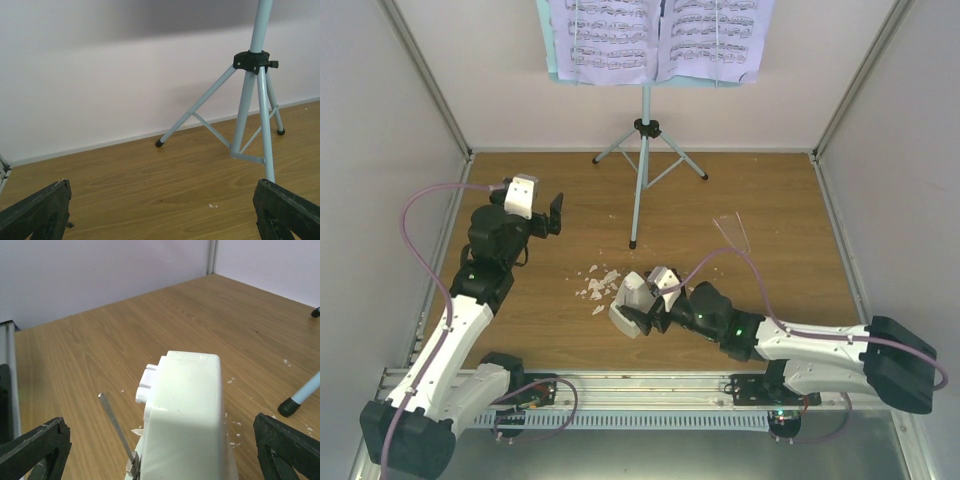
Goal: Pack up the instrument practice props
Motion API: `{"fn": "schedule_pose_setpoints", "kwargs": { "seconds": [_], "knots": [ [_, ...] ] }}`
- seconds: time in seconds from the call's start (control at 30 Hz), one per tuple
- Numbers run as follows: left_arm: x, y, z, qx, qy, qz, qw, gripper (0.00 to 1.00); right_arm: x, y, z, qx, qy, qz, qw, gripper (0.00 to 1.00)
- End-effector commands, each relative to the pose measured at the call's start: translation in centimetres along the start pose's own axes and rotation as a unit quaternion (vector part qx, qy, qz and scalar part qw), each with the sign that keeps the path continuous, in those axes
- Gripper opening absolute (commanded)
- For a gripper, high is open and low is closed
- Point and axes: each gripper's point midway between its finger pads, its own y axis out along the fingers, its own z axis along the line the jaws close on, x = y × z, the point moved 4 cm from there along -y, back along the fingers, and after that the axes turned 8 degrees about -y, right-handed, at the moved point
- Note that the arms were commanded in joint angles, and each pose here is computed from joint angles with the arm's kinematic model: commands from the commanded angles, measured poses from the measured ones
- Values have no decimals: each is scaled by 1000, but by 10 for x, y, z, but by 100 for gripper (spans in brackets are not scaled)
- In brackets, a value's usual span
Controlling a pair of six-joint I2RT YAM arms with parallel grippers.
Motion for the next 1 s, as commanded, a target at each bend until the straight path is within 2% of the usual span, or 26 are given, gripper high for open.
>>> {"fn": "schedule_pose_setpoints", "kwargs": {
  "seconds": [0.0,0.17,0.4,0.53,0.97],
  "knots": [
    [5,1,-3,-2,5,-21,1000,99,23,6,-4,-30,-10,-35,999,100],
    [4,3,-4,-5,4,-19,1000,99,21,8,-5,-46,-5,-30,998,97],
    [4,3,-6,-9,4,-18,1000,99,11,5,-8,-59,-1,-18,998,76],
    [6,2,-6,-8,4,-21,1000,99,7,3,-9,-60,8,-15,998,68],
    [7,1,-7,-10,5,-22,1000,99,1,1,-9,-62,21,-16,998,53]
  ]
}}
